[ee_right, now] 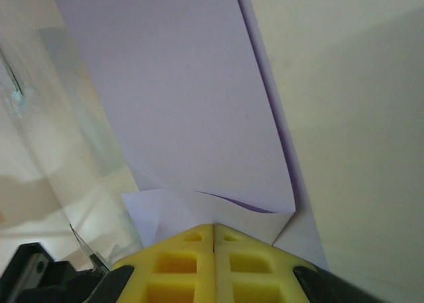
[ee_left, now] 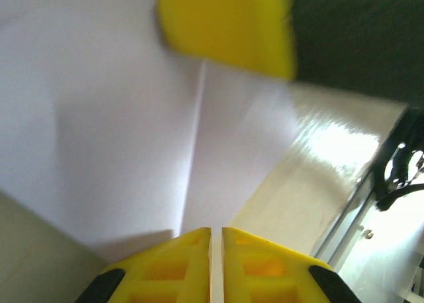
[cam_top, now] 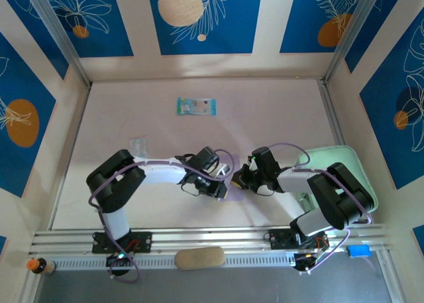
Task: Fold a paper plane with a square sheet of paper (pick it up from the middle)
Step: Fold the triangle a second time at the center of the table.
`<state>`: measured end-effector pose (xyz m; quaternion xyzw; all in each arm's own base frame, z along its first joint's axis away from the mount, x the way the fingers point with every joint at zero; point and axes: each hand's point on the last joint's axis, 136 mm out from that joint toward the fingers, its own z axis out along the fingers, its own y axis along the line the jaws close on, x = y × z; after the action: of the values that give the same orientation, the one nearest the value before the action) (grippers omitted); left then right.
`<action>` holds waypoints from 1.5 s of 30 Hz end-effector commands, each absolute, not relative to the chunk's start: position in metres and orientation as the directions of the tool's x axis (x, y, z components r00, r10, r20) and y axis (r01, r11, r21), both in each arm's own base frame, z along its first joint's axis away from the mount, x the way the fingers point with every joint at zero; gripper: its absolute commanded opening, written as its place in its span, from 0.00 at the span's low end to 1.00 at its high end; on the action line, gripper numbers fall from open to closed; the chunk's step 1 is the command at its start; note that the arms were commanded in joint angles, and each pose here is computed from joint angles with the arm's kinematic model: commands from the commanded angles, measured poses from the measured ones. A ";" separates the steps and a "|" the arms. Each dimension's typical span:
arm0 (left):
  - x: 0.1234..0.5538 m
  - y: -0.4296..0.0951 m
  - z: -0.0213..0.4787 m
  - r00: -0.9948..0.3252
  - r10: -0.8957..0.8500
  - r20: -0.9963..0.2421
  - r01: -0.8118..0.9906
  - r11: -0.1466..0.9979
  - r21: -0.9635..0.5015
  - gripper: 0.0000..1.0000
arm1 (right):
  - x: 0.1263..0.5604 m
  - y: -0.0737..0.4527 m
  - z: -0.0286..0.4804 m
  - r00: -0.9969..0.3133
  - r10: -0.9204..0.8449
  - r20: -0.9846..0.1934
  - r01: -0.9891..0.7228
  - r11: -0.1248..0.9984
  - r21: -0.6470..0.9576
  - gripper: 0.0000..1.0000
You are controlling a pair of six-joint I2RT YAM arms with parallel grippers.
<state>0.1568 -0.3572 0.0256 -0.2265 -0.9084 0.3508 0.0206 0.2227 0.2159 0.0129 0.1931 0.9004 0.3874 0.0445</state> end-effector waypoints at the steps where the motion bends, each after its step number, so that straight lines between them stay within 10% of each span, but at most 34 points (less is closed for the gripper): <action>1: 0.141 -0.336 0.004 -0.888 0.456 -0.058 0.396 0.695 -0.601 0.11 | 0.199 0.191 -0.018 -0.892 0.431 0.132 0.420 0.686 0.595 0.00; 25: 0.168 -0.359 0.071 -0.882 0.396 -0.257 0.462 0.611 -0.643 0.08 | 0.200 0.191 -0.017 -0.892 0.432 0.132 0.419 0.681 0.600 0.00; 45: 0.160 -0.329 -0.019 -0.908 0.412 -0.079 0.389 0.756 -0.527 0.06 | 0.212 0.201 0.012 -0.919 0.391 0.055 0.322 0.662 0.676 0.03</action>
<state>0.1787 -0.3618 0.0173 -0.2302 -0.9141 0.3329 -0.0234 0.2193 0.2113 0.0152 0.1958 0.9021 0.3818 0.0455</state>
